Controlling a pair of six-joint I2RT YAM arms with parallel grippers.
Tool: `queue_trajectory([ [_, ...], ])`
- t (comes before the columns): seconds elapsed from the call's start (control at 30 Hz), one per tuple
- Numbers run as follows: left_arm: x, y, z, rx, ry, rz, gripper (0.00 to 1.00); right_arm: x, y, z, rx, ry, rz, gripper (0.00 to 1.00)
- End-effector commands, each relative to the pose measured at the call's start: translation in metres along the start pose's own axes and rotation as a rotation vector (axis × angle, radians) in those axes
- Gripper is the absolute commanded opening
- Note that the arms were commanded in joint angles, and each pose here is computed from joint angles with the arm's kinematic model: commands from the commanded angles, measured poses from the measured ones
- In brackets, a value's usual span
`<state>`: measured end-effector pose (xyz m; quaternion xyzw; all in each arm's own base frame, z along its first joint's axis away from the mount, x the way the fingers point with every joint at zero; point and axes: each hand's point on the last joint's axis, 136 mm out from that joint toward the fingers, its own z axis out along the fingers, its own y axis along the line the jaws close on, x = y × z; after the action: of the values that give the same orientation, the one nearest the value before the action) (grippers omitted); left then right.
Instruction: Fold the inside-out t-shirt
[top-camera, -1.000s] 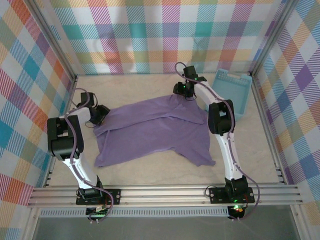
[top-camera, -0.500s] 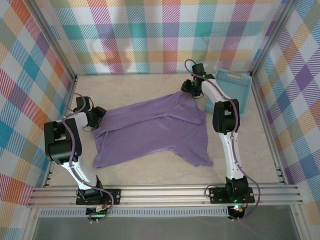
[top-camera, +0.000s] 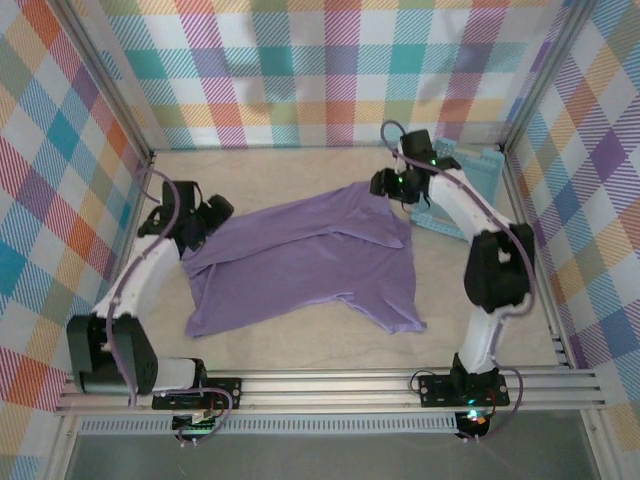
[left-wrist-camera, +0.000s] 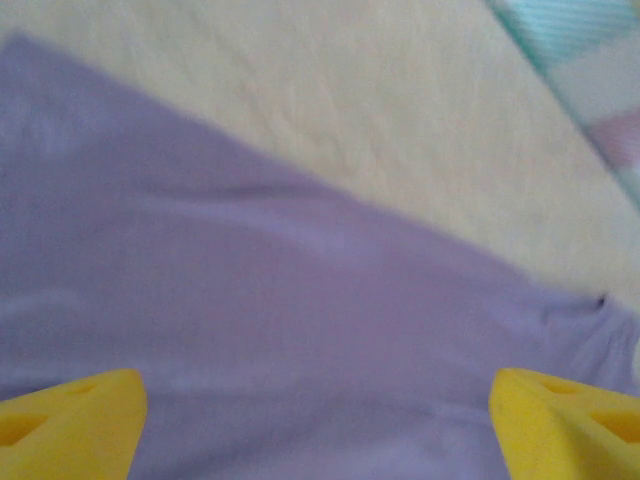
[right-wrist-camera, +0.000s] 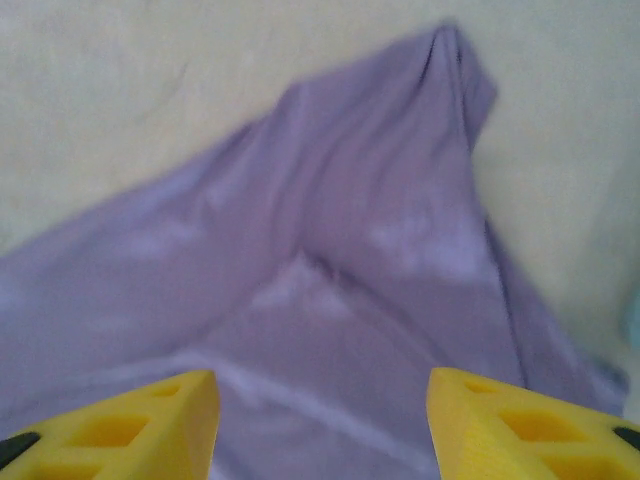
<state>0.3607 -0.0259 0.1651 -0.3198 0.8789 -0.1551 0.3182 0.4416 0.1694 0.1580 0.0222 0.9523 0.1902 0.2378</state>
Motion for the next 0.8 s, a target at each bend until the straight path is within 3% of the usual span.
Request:
queue_trajectory([
  [0.0, 0.052, 0.059, -0.009, -0.197, 0.058, 0.022, 0.89, 0.058, -0.013, -0.007, 0.045, 0.074, -0.010, 0.58],
  [0.2, 0.099, 0.121, -0.038, -0.314, 0.067, -0.033, 0.89, 0.138, -0.050, -0.036, 0.160, 0.157, -0.005, 0.59],
  [0.43, 0.132, 0.137, -0.021, -0.308, 0.153, -0.070, 0.88, 0.217, -0.070, -0.032, 0.132, 0.278, 0.071, 0.58],
  [0.63, 0.136, 0.129, 0.015, -0.323, 0.236, -0.055, 0.88, 0.224, -0.068, -0.001, 0.079, 0.294, 0.110, 0.46],
  [0.77, 0.126, 0.128, 0.036, -0.366, 0.227, -0.042, 0.88, 0.211, -0.079, 0.025, 0.150, 0.295, 0.144, 0.37],
])
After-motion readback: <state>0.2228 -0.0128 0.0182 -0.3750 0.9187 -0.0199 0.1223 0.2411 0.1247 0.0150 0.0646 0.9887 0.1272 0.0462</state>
